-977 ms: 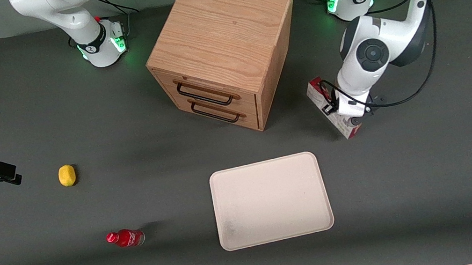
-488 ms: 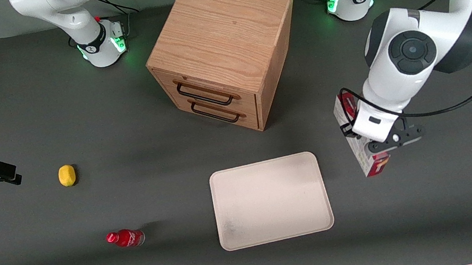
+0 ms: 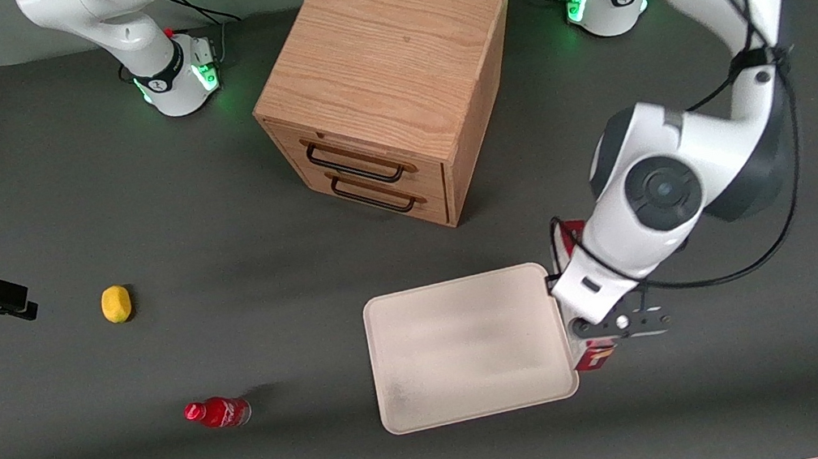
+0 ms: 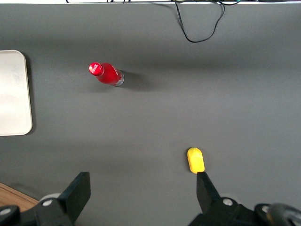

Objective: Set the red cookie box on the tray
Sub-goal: 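Carry the held cookie box over the white tray, then lower the cookie box onto the tray and open the left gripper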

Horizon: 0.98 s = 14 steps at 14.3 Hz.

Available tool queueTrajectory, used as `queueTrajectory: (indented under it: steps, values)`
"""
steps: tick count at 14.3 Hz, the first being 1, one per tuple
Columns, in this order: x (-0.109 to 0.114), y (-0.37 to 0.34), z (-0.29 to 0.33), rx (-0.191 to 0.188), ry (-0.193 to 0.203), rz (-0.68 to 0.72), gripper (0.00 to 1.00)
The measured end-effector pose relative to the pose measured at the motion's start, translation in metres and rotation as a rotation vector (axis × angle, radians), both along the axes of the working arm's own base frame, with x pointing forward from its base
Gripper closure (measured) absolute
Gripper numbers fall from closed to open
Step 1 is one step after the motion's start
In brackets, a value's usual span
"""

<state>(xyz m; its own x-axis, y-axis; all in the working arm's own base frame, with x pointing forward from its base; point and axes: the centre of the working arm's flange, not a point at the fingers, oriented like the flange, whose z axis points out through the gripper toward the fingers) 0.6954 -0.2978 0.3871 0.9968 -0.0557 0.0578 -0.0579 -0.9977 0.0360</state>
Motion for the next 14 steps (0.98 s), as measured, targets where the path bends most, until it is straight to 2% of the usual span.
queueTrajectory:
  steps: [5,7,9,10,12,14]
  values:
    - [0.013,-0.021,-0.086,-0.014,0.0,0.054,0.95]
    - [0.012,-0.025,-0.111,-0.004,0.016,0.082,0.95]
    - [0.011,-0.026,-0.127,-0.015,0.035,0.126,0.95]
    - [0.011,-0.027,-0.132,-0.027,0.034,0.136,0.88]
    - [0.012,-0.031,-0.139,-0.056,0.009,0.144,0.67]
    - [0.012,-0.033,-0.141,-0.063,0.0,0.146,0.44]
